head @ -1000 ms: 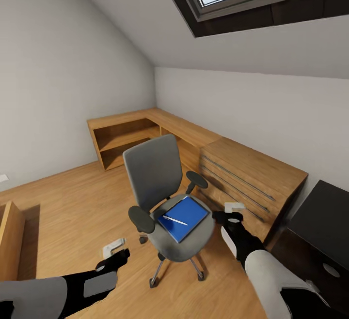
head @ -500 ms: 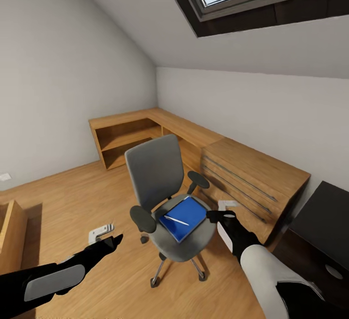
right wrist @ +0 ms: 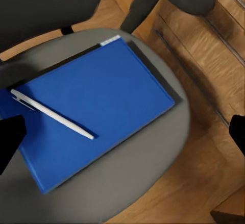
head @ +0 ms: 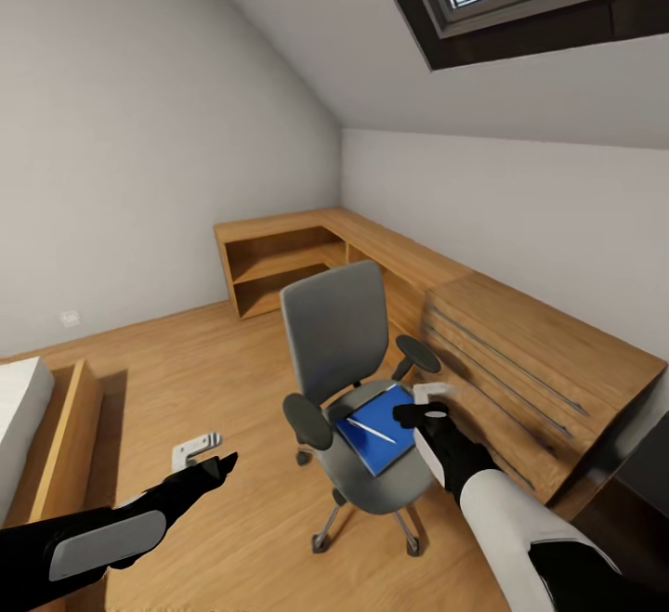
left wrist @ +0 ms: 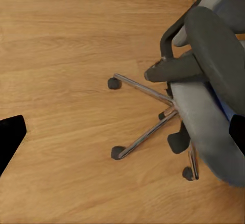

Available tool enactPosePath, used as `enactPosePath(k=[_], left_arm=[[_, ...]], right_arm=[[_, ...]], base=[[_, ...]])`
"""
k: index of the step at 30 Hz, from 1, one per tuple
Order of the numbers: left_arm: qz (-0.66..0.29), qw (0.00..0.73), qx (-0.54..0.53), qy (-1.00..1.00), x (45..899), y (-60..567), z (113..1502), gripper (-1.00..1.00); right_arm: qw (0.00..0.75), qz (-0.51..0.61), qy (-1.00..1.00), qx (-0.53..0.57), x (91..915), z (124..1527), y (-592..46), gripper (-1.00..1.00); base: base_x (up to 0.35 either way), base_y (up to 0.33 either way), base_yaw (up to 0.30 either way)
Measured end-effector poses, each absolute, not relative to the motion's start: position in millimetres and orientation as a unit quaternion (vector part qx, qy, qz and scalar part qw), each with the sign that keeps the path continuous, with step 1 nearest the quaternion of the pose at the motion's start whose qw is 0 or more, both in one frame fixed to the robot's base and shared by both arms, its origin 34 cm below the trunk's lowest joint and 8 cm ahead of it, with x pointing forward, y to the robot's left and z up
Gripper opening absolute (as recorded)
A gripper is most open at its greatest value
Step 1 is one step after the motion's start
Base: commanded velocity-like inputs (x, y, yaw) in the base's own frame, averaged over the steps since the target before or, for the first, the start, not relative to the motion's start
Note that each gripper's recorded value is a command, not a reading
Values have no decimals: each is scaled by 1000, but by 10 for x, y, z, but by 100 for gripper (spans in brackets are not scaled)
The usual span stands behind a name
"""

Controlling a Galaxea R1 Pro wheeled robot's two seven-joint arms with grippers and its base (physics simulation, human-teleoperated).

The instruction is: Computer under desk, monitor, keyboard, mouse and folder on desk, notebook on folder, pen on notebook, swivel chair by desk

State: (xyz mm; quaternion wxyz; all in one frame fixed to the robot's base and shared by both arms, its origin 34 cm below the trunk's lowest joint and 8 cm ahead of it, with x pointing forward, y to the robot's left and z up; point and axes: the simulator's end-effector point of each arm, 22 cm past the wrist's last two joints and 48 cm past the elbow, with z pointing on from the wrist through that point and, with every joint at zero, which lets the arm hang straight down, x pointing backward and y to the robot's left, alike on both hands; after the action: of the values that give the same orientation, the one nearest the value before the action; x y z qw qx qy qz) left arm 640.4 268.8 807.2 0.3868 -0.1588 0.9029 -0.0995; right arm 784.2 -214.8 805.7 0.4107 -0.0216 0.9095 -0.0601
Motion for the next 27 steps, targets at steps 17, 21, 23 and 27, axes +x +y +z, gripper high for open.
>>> enactPosePath(k=[17, 21, 23, 27], left_arm=[[-83, 370, -146, 914, 6250, 2603, 7933, 100], [-82, 370, -146, 914, 6243, 2602, 7929, 100], [-82, 370, -145, 914, 6241, 2601, 7927, 100], [-82, 370, -145, 914, 6240, 2601, 7927, 100]], right_arm=[[358, 43, 929, -84, 7663, 7857, -2132, 100], [345, 68, 932, -92, 7608, 7839, -2189, 100], [341, 78, 932, -95, 7587, 7836, -2237, 100], [340, 81, 932, -97, 7580, 7839, -2268, 100]], base=[[7, 0, 192], [0, 0, 15], [0, 0, 5], [0, 0, 2]])
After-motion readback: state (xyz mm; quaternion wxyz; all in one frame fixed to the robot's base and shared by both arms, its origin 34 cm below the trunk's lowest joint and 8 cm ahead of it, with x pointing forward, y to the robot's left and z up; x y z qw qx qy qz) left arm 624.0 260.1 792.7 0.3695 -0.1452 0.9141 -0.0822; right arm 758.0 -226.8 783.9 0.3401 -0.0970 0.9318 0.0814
